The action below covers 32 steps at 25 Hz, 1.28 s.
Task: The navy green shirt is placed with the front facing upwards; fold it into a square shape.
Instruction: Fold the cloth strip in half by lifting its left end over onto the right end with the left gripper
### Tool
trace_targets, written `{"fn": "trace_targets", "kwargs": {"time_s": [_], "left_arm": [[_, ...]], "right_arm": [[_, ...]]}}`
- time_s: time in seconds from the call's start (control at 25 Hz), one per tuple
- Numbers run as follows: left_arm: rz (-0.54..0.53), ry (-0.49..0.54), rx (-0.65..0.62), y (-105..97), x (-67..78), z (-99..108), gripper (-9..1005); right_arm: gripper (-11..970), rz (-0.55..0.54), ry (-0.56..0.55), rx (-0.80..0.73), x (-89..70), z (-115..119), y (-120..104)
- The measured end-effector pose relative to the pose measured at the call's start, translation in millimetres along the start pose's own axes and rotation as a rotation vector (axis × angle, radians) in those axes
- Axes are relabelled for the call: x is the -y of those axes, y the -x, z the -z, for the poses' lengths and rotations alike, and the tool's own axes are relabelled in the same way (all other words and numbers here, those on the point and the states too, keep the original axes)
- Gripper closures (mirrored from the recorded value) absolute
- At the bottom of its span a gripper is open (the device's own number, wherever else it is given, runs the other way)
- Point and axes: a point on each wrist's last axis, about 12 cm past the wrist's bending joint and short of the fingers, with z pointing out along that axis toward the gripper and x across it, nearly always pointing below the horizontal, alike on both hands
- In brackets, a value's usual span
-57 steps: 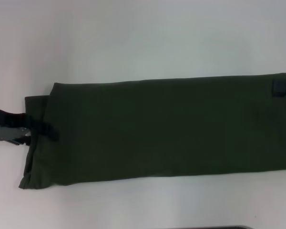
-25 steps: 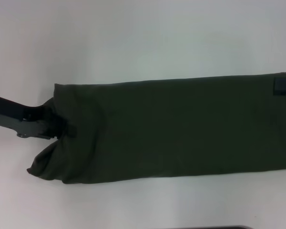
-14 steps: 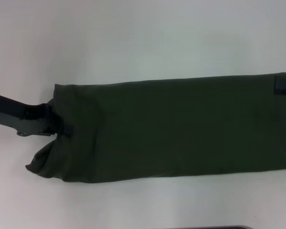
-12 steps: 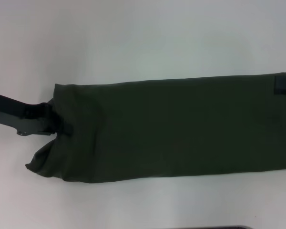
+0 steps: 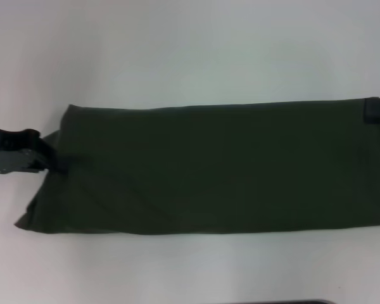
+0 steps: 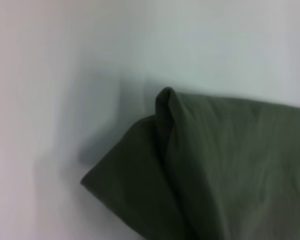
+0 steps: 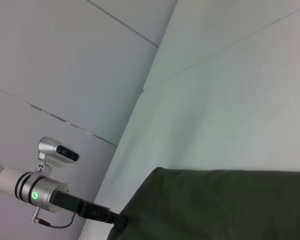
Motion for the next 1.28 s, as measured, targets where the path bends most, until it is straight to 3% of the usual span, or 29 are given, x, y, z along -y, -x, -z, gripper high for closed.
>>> {"fn": "trace_targets", "kwargs": {"time_s": [0.8,1.28], "left_arm": [[0.063,0.08,0.111,0.0,-29.7,50.6,950],[0.086,0.112,0.126,0.1,-38.7,61.4,950]], "right_arm": [[125,-0.01,-0.009,0.001,1.3,3.8,-1.4],[126,-0.015,-0.008,-0.001,0.6,3.6,0.5]]}}
